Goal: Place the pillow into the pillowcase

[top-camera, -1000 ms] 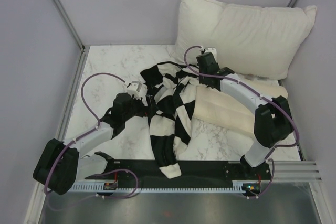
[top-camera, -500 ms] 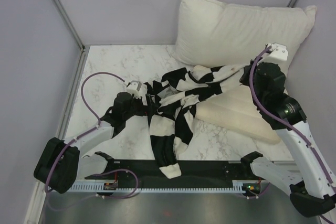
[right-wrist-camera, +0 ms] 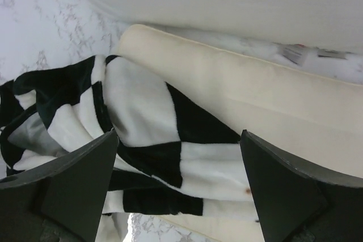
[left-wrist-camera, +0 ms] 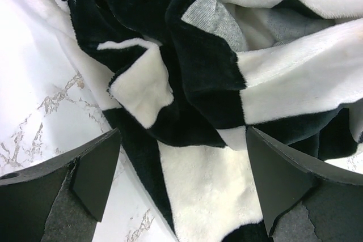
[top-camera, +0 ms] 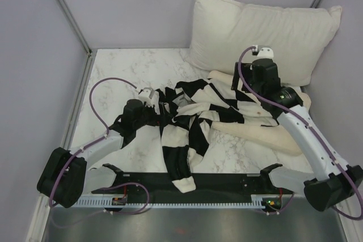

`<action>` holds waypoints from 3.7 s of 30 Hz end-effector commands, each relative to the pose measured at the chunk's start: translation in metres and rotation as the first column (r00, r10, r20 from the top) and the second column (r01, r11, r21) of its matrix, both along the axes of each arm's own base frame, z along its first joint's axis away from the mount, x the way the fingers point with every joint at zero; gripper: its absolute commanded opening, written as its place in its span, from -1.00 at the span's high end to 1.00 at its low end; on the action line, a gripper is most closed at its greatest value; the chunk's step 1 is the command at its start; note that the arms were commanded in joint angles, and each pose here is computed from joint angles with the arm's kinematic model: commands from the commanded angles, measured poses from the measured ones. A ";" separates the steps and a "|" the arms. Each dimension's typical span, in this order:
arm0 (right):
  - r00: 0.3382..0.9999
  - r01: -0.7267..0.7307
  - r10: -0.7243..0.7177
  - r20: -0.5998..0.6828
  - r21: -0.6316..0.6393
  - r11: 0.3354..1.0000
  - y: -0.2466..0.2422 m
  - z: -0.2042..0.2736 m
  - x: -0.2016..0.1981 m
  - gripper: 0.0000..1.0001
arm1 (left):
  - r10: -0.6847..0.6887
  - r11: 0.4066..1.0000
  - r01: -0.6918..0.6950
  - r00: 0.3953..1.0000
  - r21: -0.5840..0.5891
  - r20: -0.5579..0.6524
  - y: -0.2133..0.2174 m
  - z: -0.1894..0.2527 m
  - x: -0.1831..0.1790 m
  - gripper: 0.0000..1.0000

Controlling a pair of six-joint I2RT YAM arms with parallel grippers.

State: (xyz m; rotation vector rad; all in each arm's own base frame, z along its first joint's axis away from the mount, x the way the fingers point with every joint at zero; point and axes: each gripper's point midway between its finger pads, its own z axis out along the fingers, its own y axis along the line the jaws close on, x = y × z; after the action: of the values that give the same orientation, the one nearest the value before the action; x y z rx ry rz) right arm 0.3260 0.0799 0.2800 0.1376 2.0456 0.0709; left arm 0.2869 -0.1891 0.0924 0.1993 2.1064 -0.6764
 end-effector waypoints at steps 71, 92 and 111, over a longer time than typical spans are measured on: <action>0.913 0.154 -0.184 0.363 0.110 0.982 -0.043 0.161 -0.069 1.00 | -0.152 0.808 -0.191 0.846 -0.557 -0.510 -0.145 -0.003 -0.020 -0.27; 0.932 -0.021 -0.037 0.360 0.156 0.988 -0.022 0.159 -0.088 1.00 | 0.516 0.857 -0.514 0.847 -0.050 0.131 0.103 0.185 -0.045 0.95; 0.824 -0.557 0.420 0.380 0.409 0.722 0.086 0.142 -0.135 1.00 | 0.713 0.672 -0.741 0.648 0.002 0.267 0.217 0.267 -0.129 0.95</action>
State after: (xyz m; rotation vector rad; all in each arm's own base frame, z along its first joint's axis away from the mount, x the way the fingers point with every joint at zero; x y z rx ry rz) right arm 0.1976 0.1532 0.4009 -0.0711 1.7817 0.8106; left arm 0.1741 0.0059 0.3539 -0.4387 1.8036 -0.0778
